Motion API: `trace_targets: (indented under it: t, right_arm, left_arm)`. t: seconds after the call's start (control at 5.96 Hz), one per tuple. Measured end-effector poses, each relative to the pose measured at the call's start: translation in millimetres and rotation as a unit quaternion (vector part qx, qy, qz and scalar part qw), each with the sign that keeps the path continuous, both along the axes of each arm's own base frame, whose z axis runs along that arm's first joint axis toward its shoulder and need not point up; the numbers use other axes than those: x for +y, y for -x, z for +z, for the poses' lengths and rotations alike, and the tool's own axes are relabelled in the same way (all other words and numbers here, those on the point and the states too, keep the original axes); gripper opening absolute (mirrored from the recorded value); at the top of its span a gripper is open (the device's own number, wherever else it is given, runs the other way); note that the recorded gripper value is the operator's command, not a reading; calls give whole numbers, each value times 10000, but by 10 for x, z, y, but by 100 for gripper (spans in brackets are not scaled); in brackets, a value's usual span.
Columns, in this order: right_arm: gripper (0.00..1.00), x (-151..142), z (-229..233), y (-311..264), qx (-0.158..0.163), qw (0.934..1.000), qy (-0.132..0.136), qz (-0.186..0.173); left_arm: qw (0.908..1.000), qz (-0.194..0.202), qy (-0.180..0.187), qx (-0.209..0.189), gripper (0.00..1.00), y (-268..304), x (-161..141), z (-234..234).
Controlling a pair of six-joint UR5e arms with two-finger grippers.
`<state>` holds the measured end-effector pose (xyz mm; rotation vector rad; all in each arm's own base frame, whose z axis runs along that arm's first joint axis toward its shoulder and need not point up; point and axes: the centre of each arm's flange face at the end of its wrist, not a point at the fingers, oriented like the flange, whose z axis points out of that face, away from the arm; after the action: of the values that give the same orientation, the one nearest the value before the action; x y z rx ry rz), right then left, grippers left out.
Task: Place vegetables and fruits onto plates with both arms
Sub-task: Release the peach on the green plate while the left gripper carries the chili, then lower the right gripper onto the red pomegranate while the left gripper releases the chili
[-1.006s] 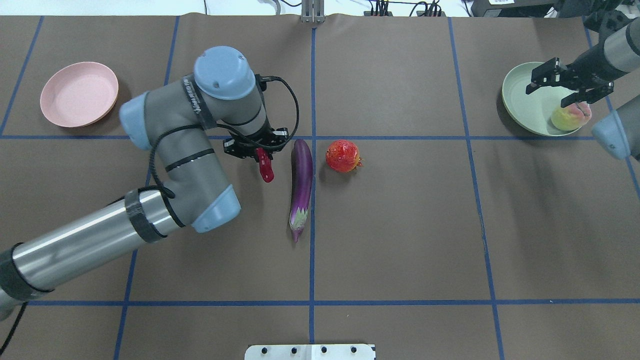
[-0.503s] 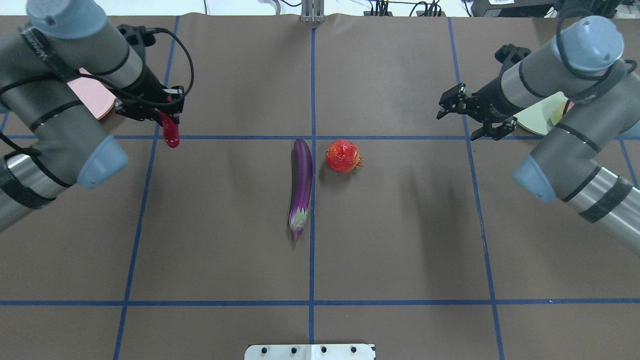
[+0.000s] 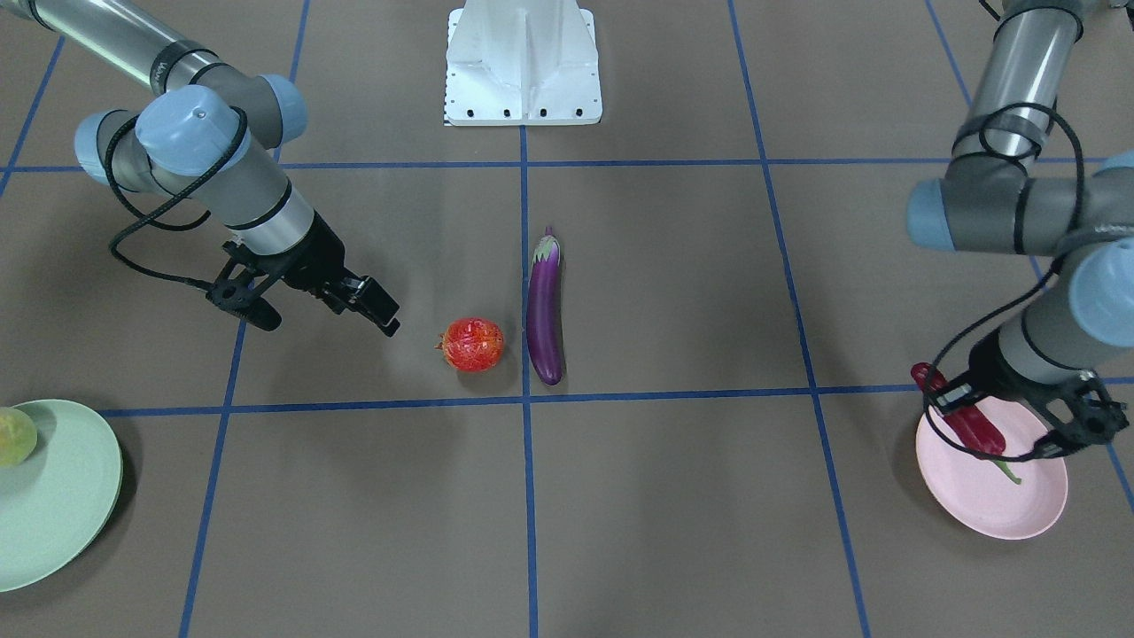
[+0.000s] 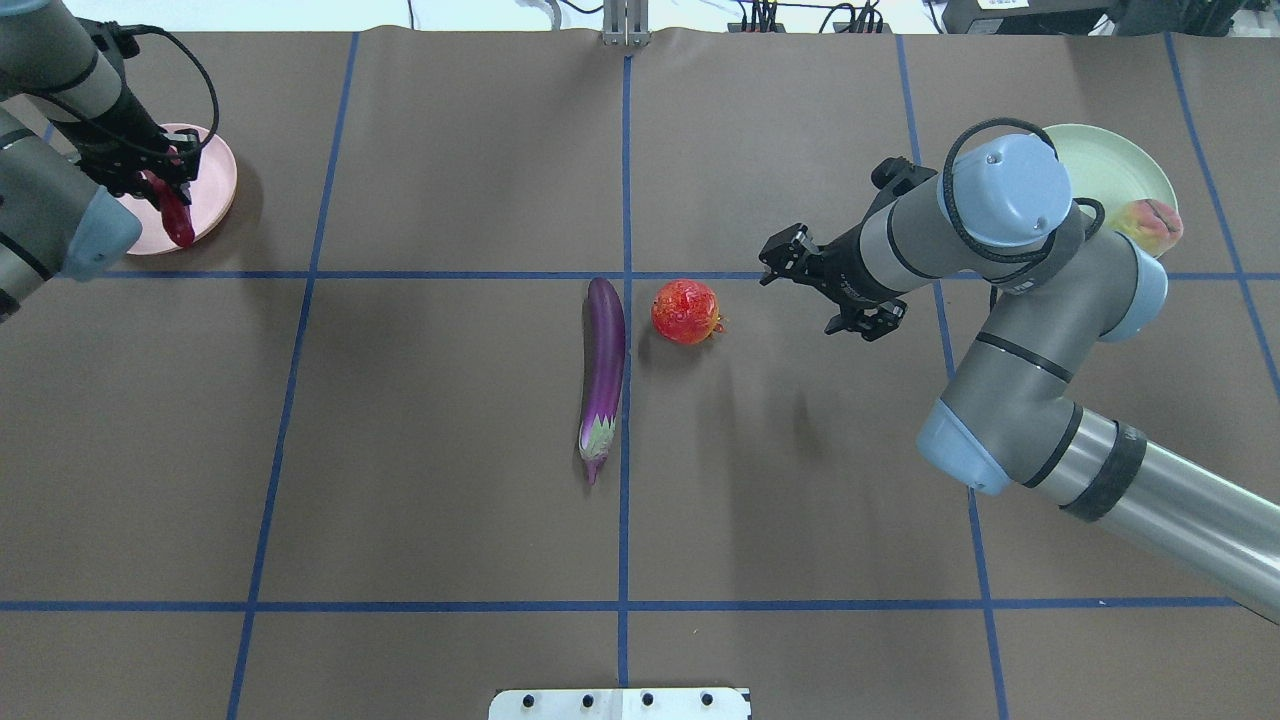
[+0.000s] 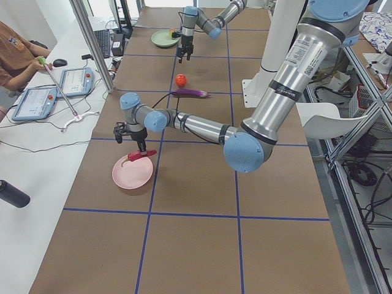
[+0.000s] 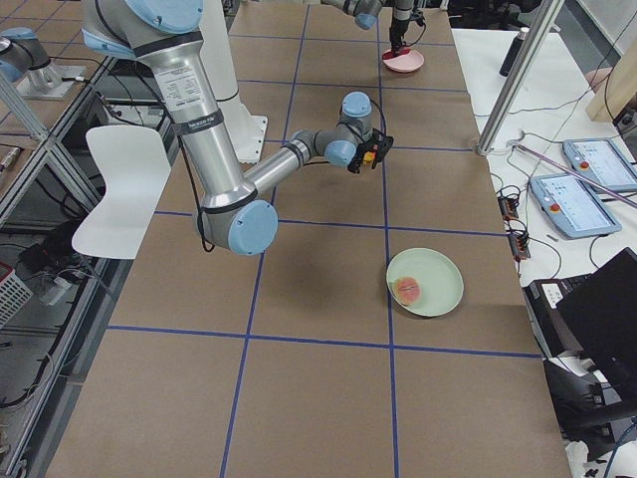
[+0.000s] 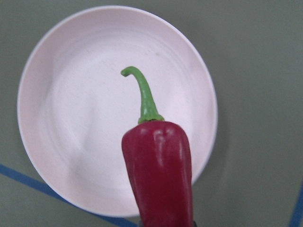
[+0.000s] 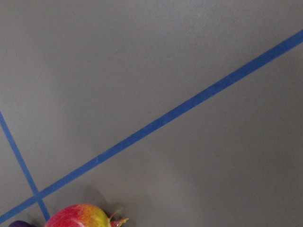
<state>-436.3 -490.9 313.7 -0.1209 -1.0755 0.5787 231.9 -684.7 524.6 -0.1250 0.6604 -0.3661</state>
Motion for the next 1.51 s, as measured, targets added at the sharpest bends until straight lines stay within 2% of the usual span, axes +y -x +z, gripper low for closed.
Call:
trace_targets:
  t: [0.17, 0.34, 0.5, 0.67, 0.84, 1.17, 1.51]
  right_arm:
    - [100, 29, -140, 105, -78, 10000, 4, 12]
    - [100, 77, -288, 253, -148, 9999, 18, 60]
    - [100, 129, -392, 419, -152, 9998, -15, 160]
    - [100, 118, -470, 596, -141, 9994, 49, 317]
    - [100, 73, -508, 757, -115, 9987, 242, 442]
    - [100, 41, -628, 904, 288, 9968, 580, 469]
    - [100, 28, -663, 990, 462, 9957, 648, 472]
  left_arm:
    - [9999, -64, 120, -92, 14, 176, -205, 253]
    - [9997, -101, 168, -151, 35, 341, -351, 381]
    - [9996, -127, 167, -176, 99, 438, -447, 428]
    - [9996, -164, 126, -167, 100, 485, -515, 415]
    - [9997, -193, 82, -144, 100, 496, -550, 383]
    - [9997, -219, 41, -120, 100, 491, -575, 339]
    - [9997, -215, 6, -104, 100, 474, -572, 329]
